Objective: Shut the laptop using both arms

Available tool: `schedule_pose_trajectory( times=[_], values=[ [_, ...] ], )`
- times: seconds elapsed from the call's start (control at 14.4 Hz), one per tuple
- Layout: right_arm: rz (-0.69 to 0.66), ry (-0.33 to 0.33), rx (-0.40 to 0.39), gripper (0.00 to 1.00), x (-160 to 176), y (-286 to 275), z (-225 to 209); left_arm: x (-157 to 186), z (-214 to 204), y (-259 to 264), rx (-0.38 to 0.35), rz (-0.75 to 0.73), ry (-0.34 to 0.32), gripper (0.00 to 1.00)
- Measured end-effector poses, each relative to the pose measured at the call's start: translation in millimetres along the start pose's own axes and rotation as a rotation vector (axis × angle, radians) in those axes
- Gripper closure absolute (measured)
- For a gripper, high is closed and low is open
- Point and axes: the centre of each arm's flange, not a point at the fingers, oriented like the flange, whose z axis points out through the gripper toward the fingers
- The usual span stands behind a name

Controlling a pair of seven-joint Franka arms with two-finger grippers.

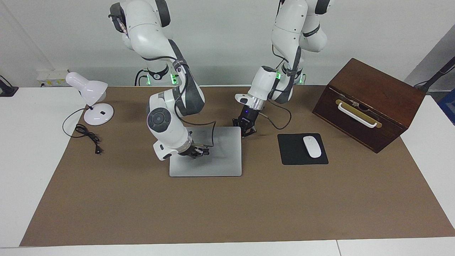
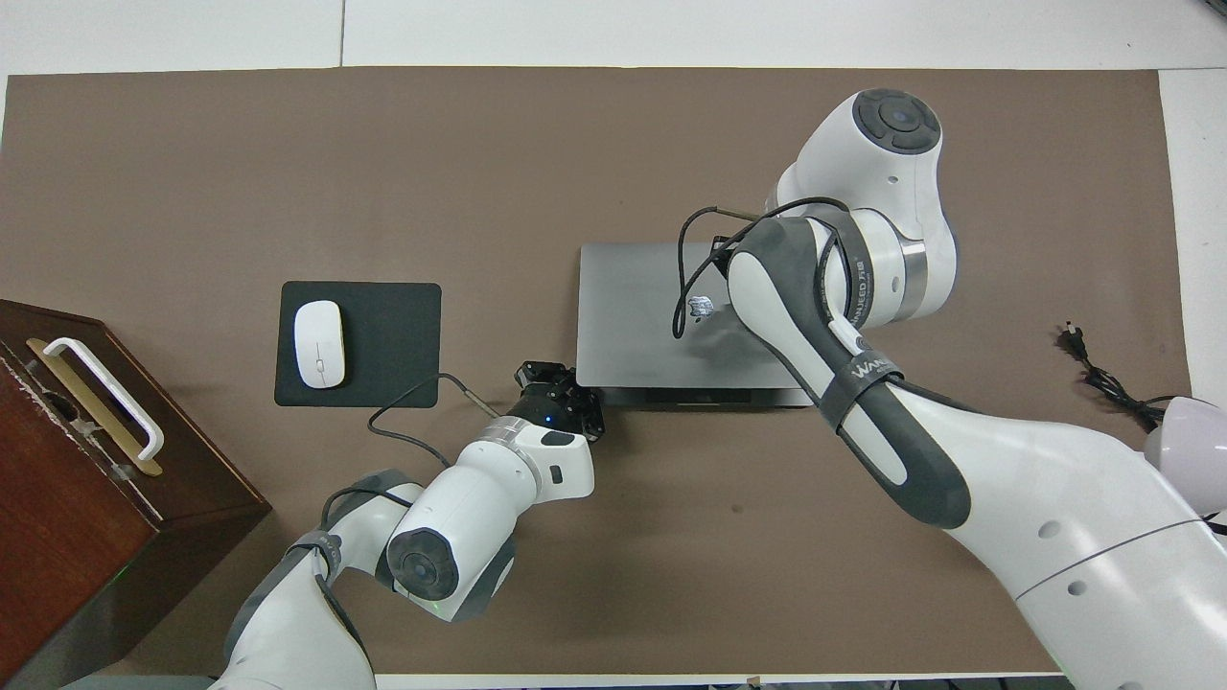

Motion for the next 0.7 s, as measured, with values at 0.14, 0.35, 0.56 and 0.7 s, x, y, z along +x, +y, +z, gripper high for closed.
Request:
schedule_pose_trajectory(
  times=[0.14, 0.35, 0.56, 0.7],
  values=[
    [0.001, 0.009, 0.004, 0.99, 0.2, 0.6, 5.5, -0.1, 0.0, 0.0, 0.000, 0.000, 0.000, 0.99],
    [-0.002, 0.013, 0.005, 0.99, -1.4, -1.5, 8.6, -0.4, 0.0, 0.1, 0.001, 0.000, 0.002, 0.99],
    [-0.002, 0.013, 0.005, 0.99, -1.5, -1.6, 8.9, -0.6, -0.1, 0.1, 0.001, 0.000, 0.002, 0.99],
    [-0.001, 0.014, 0.005, 0.99, -1.5, -1.8, 8.6, -0.7, -0.1, 0.1, 0.001, 0.000, 0.003, 0.99]
  ],
)
